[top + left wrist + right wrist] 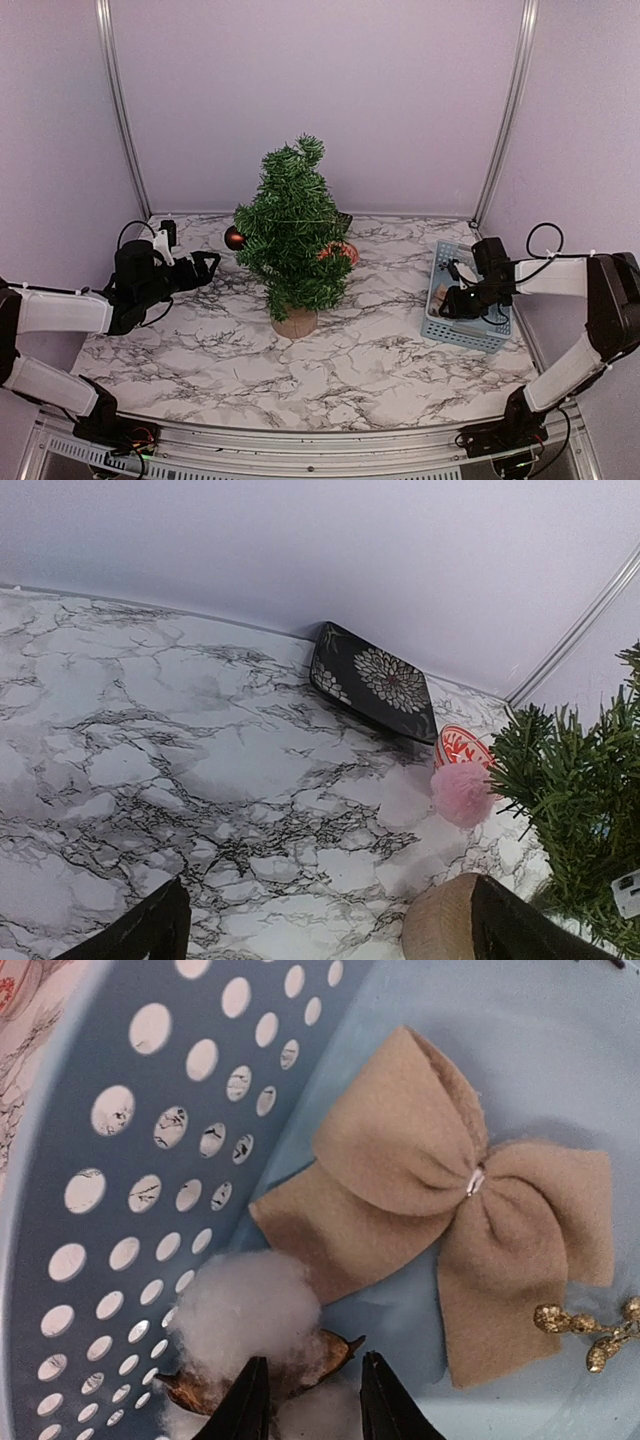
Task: Decorate the small christmas tree
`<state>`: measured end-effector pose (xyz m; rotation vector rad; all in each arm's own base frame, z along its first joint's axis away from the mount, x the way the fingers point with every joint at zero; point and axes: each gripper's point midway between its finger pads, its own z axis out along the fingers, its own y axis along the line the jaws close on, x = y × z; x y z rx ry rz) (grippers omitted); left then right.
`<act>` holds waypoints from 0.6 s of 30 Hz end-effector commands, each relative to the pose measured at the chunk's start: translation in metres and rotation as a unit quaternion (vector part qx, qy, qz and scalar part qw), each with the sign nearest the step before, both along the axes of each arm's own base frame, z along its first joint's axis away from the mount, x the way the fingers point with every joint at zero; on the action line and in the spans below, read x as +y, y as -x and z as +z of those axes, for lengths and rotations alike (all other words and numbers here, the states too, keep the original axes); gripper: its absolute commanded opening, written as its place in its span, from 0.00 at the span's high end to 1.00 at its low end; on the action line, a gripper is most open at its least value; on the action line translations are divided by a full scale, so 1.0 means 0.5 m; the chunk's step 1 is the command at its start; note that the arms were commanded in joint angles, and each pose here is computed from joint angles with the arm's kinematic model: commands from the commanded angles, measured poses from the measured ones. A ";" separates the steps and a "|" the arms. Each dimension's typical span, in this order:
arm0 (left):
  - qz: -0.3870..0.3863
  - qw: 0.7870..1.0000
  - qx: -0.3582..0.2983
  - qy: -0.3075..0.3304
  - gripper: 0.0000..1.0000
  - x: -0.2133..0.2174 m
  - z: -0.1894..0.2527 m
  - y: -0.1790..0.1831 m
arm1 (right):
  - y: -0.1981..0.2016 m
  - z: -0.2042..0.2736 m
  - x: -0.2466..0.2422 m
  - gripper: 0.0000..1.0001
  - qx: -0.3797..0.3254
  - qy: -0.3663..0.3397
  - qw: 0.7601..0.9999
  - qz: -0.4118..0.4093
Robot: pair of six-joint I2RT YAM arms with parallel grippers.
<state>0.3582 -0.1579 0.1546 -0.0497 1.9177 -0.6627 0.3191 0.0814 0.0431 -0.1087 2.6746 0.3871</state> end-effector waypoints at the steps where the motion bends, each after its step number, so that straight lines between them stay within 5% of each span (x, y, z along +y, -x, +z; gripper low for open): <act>1: 0.000 1.000 -0.007 0.007 0.01 -0.004 0.021 -0.012 | -0.004 -0.009 0.001 0.71 0.009 0.009 1.000 0.001; 9: -0.003 1.000 -0.006 0.008 0.01 -0.008 0.023 -0.015 | -0.021 0.036 0.004 1.00 -0.027 0.005 1.000 0.002; 18: -0.006 1.000 -0.010 0.010 0.01 -0.009 0.029 -0.014 | -0.041 0.252 0.034 1.00 -0.185 -0.031 0.982 0.034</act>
